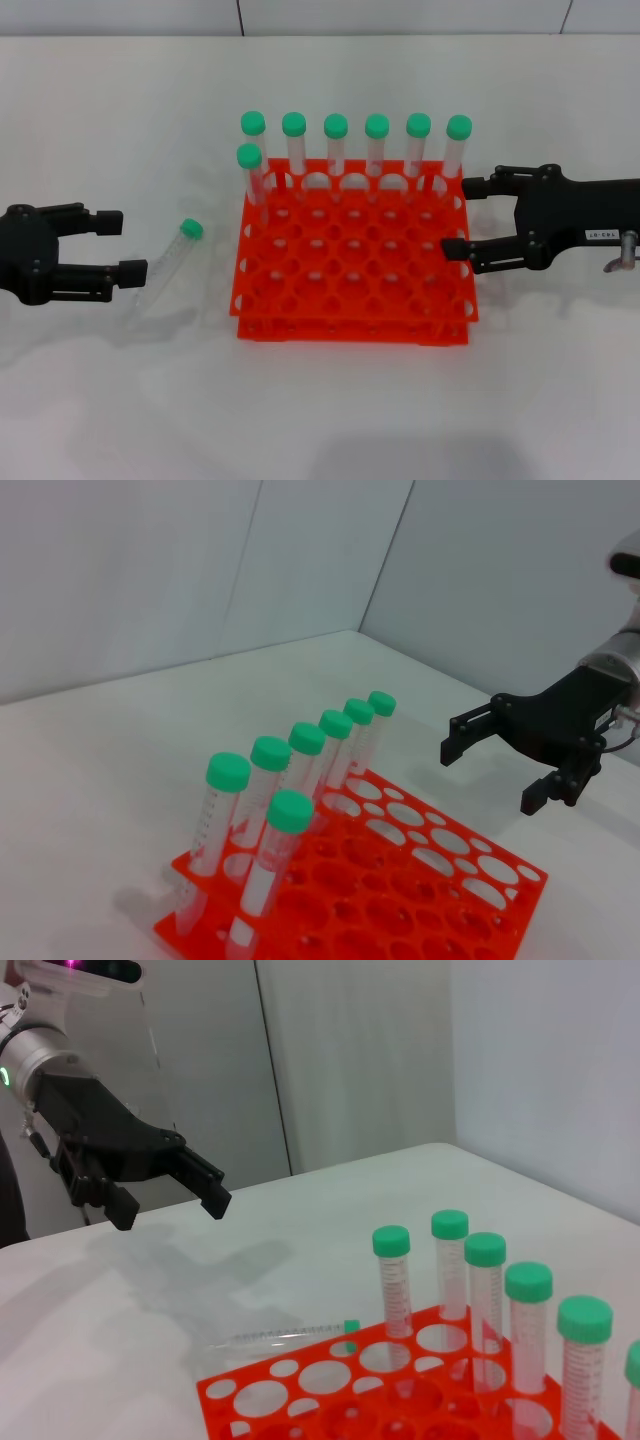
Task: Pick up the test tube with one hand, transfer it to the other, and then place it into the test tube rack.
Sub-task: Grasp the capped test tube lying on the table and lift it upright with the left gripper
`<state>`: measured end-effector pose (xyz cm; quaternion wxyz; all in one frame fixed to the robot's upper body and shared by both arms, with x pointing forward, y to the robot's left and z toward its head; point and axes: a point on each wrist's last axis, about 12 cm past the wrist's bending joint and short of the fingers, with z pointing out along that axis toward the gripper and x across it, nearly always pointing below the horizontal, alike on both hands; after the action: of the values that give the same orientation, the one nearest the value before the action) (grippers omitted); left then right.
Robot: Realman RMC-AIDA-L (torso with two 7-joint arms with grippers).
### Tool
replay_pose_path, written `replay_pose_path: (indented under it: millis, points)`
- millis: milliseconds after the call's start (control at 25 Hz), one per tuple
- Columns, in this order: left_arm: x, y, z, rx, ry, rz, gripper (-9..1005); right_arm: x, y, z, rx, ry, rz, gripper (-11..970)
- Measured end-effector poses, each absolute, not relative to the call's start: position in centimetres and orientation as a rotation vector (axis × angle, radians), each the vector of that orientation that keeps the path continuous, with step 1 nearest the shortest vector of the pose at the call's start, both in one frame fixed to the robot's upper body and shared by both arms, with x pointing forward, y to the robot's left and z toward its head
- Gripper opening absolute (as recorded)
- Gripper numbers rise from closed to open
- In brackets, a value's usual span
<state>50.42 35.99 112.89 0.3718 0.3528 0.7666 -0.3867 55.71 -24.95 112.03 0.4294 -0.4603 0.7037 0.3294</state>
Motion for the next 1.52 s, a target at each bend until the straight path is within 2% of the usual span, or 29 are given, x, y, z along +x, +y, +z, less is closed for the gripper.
replay_pose_path:
  millis: [960, 1120, 1280, 1520]
  points:
    - [50.6, 36.1, 113.1, 0.900, 1.967, -0.994, 858, 55.7, -25.1, 111.9, -1.130, 1.758, 0.821, 861]
    - [50.9, 36.6, 113.4, 0.890, 2.040, -0.985, 853, 55.6, -25.0, 111.9, -1.127, 1.757, 0.825, 860]
    - [51.9, 37.4, 114.0, 0.882, 2.204, -0.953, 848, 55.6, -25.0, 111.9, -1.127, 1.754, 0.824, 859]
    - [53.3, 38.2, 115.2, 0.913, 2.427, -0.819, 841, 55.6, -24.9, 112.0, -1.127, 1.749, 0.827, 858]
